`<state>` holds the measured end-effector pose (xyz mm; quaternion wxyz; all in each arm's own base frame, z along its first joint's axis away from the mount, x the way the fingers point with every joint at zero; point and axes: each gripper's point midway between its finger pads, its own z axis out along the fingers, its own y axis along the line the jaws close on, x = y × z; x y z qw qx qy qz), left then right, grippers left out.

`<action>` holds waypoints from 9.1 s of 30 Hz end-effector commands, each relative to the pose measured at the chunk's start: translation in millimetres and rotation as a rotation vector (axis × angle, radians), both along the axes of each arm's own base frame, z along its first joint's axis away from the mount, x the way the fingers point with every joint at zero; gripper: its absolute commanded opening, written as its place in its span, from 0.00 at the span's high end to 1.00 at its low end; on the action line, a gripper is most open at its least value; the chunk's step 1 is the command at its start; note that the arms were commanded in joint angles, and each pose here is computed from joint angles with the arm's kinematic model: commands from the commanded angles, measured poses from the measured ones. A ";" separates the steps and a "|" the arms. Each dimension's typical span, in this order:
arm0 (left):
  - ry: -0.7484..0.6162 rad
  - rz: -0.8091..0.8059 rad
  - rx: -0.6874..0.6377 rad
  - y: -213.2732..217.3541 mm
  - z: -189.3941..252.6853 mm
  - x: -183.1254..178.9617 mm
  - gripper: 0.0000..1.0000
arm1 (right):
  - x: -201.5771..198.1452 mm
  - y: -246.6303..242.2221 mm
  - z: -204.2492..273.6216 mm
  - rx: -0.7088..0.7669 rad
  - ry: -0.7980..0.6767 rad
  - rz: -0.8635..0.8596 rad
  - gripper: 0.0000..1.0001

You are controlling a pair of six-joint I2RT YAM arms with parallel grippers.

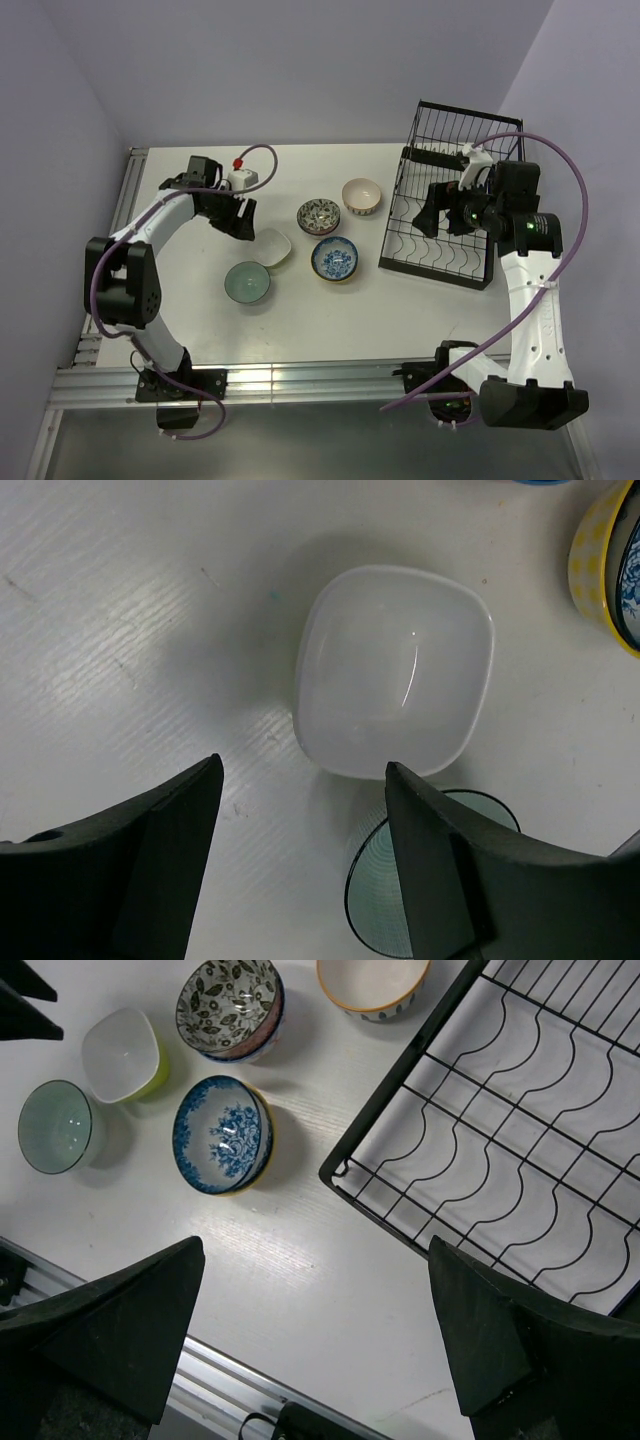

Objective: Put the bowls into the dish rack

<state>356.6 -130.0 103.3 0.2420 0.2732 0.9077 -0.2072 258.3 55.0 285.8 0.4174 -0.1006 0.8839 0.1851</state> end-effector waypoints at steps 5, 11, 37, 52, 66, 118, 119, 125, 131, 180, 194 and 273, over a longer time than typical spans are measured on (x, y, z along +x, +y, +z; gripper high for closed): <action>-0.039 -0.055 -0.032 -26.0 -5.6 29.1 0.32 | 5.0 8.4 5.7 0.035 0.001 0.023 0.00; -0.020 -0.064 0.012 -34.2 -27.9 34.9 0.35 | 10.5 5.2 -2.5 0.028 0.031 0.007 0.00; 0.012 -0.051 0.075 -46.9 -49.4 33.1 0.77 | 11.9 2.3 -12.7 0.012 0.063 0.000 0.00; -0.207 -0.027 -0.067 -65.2 87.3 58.0 1.00 | 26.1 14.3 30.6 0.094 -0.094 0.015 0.00; -0.884 0.057 -0.174 -55.2 264.9 62.5 1.00 | 10.9 52.8 54.5 0.247 -0.154 0.230 0.00; -1.926 -0.441 -0.399 -146.9 287.3 -162.4 1.00 | -69.7 209.9 56.5 0.151 -0.353 0.940 0.00; -1.923 -0.443 -0.403 -146.9 286.4 -163.2 1.00 | -69.7 211.1 59.5 0.159 -0.362 0.942 0.00; -1.904 -0.453 -0.404 -148.7 280.9 -163.9 1.00 | -65.1 217.5 76.8 0.199 -0.378 0.930 0.00; -1.881 -0.444 -0.404 -150.4 280.1 -160.6 1.00 | -68.5 220.8 89.5 0.229 -0.377 0.947 0.02; -1.727 -0.331 -0.437 -150.1 282.9 -142.3 1.00 | -66.4 219.0 45.1 0.190 -0.228 0.927 0.20; -1.708 -0.348 -0.431 -152.0 278.2 -142.4 1.00 | -65.7 219.5 44.5 0.190 -0.256 0.933 0.65; -1.165 0.341 -0.172 -47.4 244.4 -23.2 0.01 | 131.0 -57.6 -127.3 -1.216 -0.676 0.515 1.00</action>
